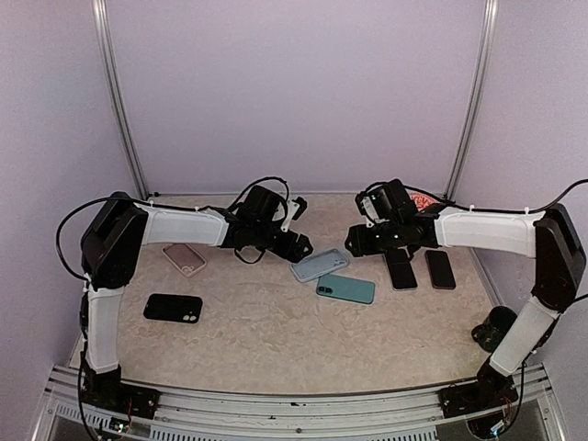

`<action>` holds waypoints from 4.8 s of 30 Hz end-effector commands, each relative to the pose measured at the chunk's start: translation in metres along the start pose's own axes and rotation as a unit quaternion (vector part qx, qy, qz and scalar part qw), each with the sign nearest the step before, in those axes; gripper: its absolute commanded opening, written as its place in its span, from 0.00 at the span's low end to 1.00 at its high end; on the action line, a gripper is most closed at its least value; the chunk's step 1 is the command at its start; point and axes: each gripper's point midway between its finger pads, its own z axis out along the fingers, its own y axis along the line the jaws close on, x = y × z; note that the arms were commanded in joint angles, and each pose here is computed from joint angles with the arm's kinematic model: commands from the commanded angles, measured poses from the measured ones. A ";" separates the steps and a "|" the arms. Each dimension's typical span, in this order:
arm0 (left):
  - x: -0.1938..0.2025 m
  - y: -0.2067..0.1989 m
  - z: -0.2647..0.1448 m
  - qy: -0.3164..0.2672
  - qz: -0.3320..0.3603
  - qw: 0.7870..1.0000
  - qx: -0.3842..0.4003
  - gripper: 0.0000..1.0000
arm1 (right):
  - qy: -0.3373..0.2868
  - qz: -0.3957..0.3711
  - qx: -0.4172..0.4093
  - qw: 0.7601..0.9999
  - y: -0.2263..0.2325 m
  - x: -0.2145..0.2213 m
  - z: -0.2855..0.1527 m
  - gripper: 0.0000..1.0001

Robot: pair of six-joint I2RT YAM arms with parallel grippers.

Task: Put the phone into the phone case
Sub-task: Pick up the phone case from the center of the board, then place the phone case at the center of the board.

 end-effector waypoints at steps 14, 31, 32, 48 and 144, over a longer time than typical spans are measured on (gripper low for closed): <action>0.035 0.007 0.032 0.061 0.088 0.991 0.077 0.70 | -0.066 0.008 -0.067 0.996 0.014 -0.018 -0.084 0.53; 0.044 0.014 0.049 0.077 0.061 0.990 0.100 0.44 | -0.079 0.008 -0.107 0.991 0.022 -0.015 -0.106 0.85; 0.046 0.015 0.050 0.080 0.061 0.990 0.101 0.43 | -0.081 0.008 -0.108 0.991 0.023 -0.016 -0.107 0.85; 0.059 0.013 0.057 0.096 0.054 0.988 0.106 0.14 | -0.086 0.004 -0.104 0.991 0.022 -0.020 -0.112 0.87; -0.003 0.001 -0.043 -0.083 -0.296 0.938 -0.161 0.99 | 0.012 -0.060 -0.054 0.997 -0.013 0.053 -0.063 0.99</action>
